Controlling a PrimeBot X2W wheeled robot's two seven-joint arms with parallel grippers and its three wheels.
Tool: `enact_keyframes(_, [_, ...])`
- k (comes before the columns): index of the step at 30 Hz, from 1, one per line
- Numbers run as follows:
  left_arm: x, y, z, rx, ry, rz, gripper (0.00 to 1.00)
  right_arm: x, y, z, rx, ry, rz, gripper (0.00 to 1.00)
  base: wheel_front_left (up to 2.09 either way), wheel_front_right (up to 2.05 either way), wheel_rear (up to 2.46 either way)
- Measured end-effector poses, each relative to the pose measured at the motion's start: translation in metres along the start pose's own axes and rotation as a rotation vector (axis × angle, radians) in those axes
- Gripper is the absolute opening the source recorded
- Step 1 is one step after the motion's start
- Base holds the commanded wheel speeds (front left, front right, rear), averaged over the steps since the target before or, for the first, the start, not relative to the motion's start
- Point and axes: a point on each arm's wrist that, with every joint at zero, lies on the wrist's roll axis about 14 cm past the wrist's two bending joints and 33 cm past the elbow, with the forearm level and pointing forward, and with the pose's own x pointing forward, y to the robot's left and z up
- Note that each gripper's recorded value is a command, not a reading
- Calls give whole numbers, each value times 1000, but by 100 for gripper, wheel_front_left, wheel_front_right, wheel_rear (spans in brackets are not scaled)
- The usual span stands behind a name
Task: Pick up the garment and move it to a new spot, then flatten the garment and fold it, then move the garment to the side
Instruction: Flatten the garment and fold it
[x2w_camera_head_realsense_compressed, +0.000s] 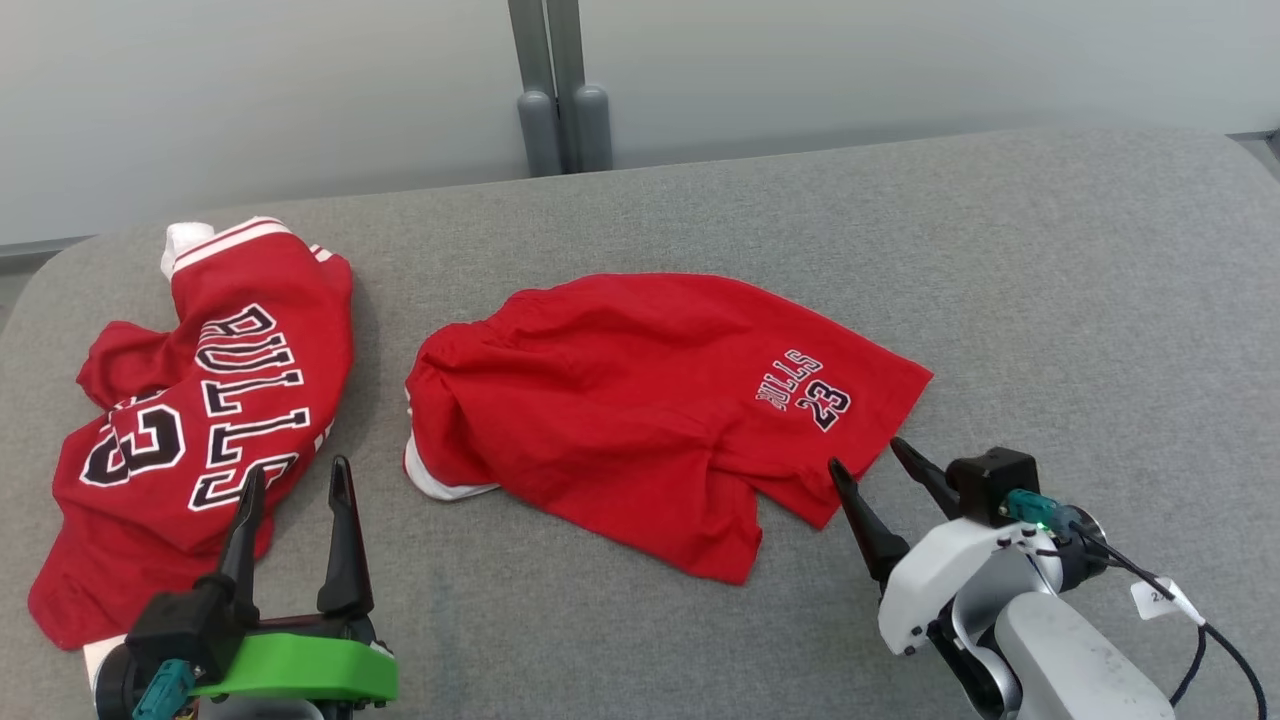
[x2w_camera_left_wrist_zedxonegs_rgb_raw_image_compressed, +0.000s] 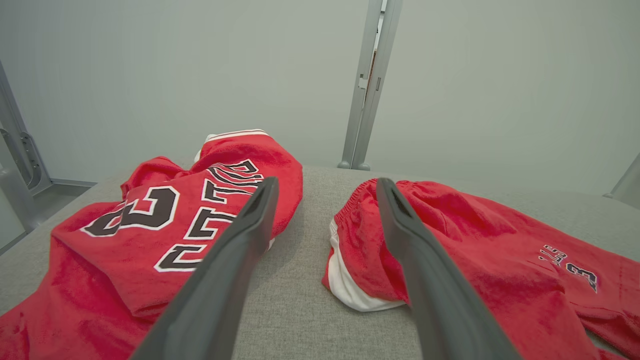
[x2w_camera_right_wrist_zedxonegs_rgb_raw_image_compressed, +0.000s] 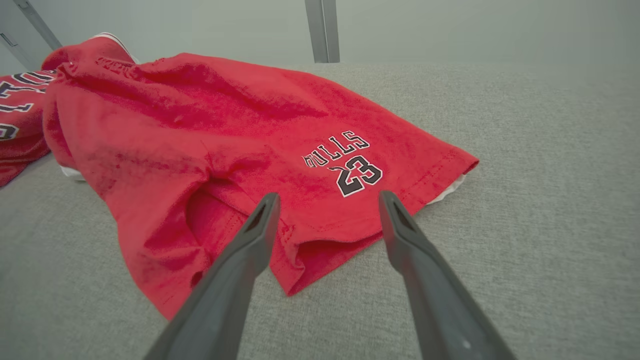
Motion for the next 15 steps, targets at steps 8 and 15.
enact_keyframes(8, [-6,15,-1,-6,4,48,100,21,11,-32,-36,234,65,100,0,0,0])
enact_keyframes(15, [-11,28,-3,-13,9,91,100,30,17,-55,-29,389,92,100,0,0,0])
